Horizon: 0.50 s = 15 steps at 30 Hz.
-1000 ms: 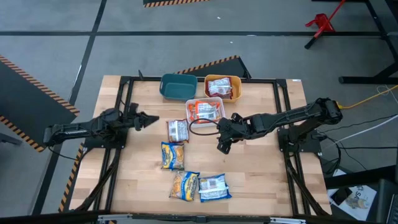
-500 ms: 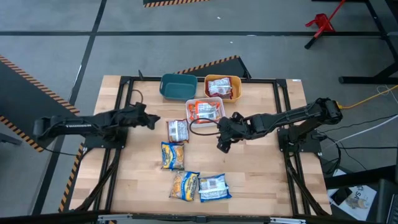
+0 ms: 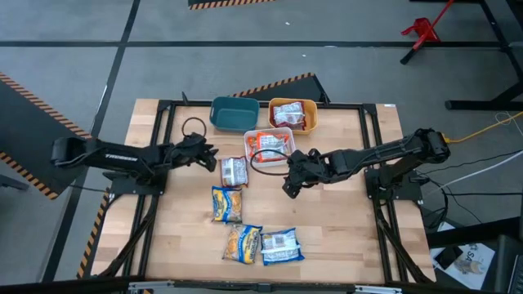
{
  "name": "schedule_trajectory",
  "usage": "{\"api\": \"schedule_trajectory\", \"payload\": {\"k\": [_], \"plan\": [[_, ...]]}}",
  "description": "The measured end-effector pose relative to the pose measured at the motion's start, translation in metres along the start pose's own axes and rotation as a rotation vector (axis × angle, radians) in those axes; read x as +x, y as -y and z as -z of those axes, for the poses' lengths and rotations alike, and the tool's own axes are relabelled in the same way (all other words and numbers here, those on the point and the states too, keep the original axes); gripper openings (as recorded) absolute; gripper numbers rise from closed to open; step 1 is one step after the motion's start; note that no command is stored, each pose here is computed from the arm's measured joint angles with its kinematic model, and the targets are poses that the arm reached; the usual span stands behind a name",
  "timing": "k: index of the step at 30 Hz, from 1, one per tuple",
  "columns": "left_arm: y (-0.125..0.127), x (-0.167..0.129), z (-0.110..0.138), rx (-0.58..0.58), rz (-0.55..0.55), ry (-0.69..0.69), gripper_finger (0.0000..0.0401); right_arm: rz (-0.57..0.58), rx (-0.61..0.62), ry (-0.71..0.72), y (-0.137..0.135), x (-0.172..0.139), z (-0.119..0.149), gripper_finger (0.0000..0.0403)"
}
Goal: Sort Maruchan noodles
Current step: Put the red noodle pack into the yellow bin
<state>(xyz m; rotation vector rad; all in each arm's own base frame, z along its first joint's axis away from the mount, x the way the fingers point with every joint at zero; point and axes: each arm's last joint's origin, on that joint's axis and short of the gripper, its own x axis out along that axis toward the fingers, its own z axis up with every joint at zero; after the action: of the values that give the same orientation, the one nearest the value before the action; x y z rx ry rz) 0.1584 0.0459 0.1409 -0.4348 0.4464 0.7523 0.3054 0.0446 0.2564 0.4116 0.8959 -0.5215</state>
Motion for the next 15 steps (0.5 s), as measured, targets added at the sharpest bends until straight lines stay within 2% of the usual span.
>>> {"api": "schedule_trajectory", "payload": {"k": [5,15], "plan": [[0.003,0.015,0.018,0.053,-0.001,-0.130,0.0140,0.000,0.064,-0.003,0.000,0.000,0.000,0.0276],[0.031,0.026,0.040,0.050,0.256,-0.240,0.0140,-0.048,0.191,-0.050,-0.002,0.001,0.001,0.0276]]}}
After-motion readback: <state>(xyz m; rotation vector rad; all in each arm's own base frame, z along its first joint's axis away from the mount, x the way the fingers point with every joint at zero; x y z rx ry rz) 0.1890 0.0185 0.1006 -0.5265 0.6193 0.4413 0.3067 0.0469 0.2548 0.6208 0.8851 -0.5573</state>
